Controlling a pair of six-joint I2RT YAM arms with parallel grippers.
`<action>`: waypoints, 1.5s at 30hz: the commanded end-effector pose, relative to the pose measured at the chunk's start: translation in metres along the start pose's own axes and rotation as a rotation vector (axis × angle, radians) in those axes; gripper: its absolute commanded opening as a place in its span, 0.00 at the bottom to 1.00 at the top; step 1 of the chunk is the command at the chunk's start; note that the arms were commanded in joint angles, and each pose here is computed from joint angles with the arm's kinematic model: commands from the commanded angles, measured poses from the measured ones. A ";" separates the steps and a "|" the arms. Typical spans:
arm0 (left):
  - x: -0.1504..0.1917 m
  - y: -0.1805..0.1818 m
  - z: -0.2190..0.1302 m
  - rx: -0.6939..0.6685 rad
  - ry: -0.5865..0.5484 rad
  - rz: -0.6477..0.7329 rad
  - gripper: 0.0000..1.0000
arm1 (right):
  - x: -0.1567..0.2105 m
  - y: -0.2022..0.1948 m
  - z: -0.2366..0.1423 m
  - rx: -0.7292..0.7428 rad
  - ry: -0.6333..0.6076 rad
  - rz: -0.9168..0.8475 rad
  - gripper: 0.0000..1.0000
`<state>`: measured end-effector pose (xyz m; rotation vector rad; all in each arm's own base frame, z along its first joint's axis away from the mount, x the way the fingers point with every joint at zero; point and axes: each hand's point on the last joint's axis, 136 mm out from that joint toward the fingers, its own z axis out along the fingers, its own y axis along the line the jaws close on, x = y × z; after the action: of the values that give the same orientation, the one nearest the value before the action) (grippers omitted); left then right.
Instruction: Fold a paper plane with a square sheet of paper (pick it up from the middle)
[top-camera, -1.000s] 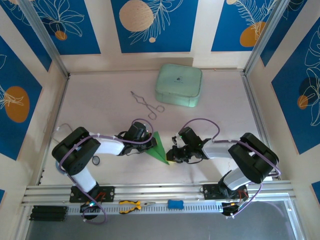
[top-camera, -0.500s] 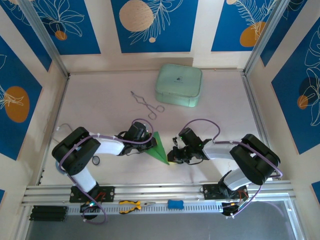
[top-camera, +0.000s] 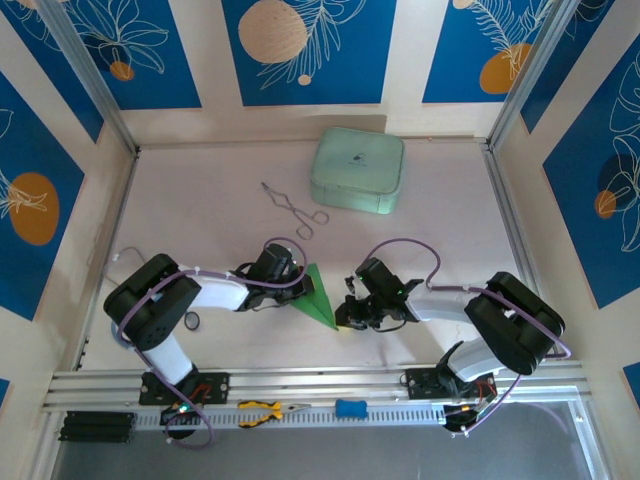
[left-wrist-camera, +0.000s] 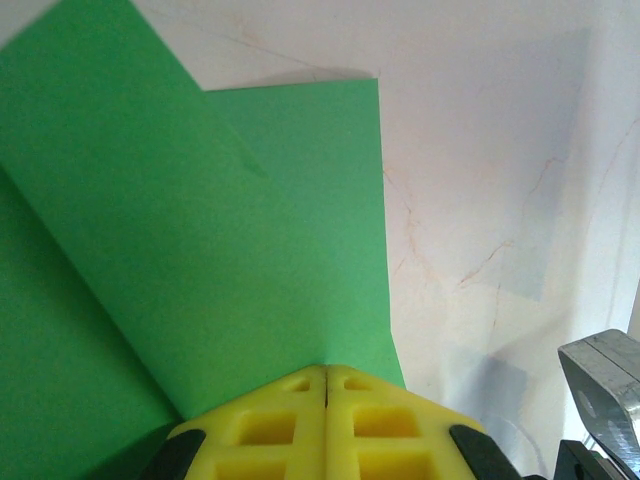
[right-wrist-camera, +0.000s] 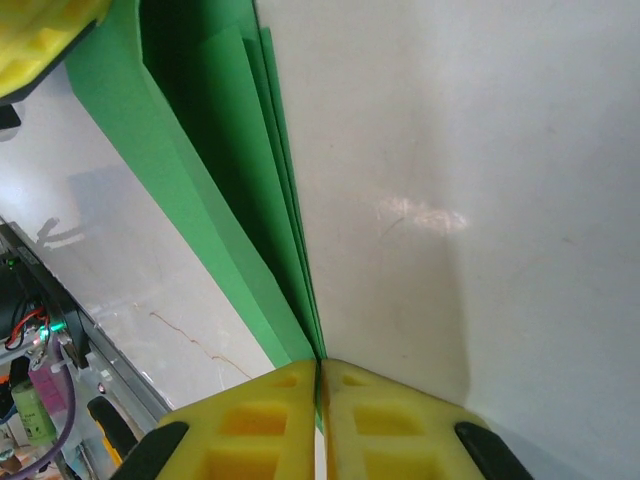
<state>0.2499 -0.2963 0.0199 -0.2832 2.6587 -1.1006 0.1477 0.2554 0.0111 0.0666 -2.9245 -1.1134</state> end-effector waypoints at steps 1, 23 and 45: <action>0.011 0.027 0.002 -0.086 0.027 -0.015 0.00 | 0.036 -0.037 0.002 0.134 0.113 0.094 0.12; 0.011 0.030 0.000 -0.092 0.022 -0.021 0.00 | 0.045 -0.037 -0.002 0.174 0.120 0.089 0.13; 0.011 0.030 0.000 -0.093 0.026 -0.014 0.00 | 0.049 -0.041 -0.007 0.241 0.106 0.091 0.14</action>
<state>0.2497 -0.2959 0.0195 -0.2829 2.6578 -1.1010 0.1375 0.2511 0.0116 0.0575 -2.9943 -0.9815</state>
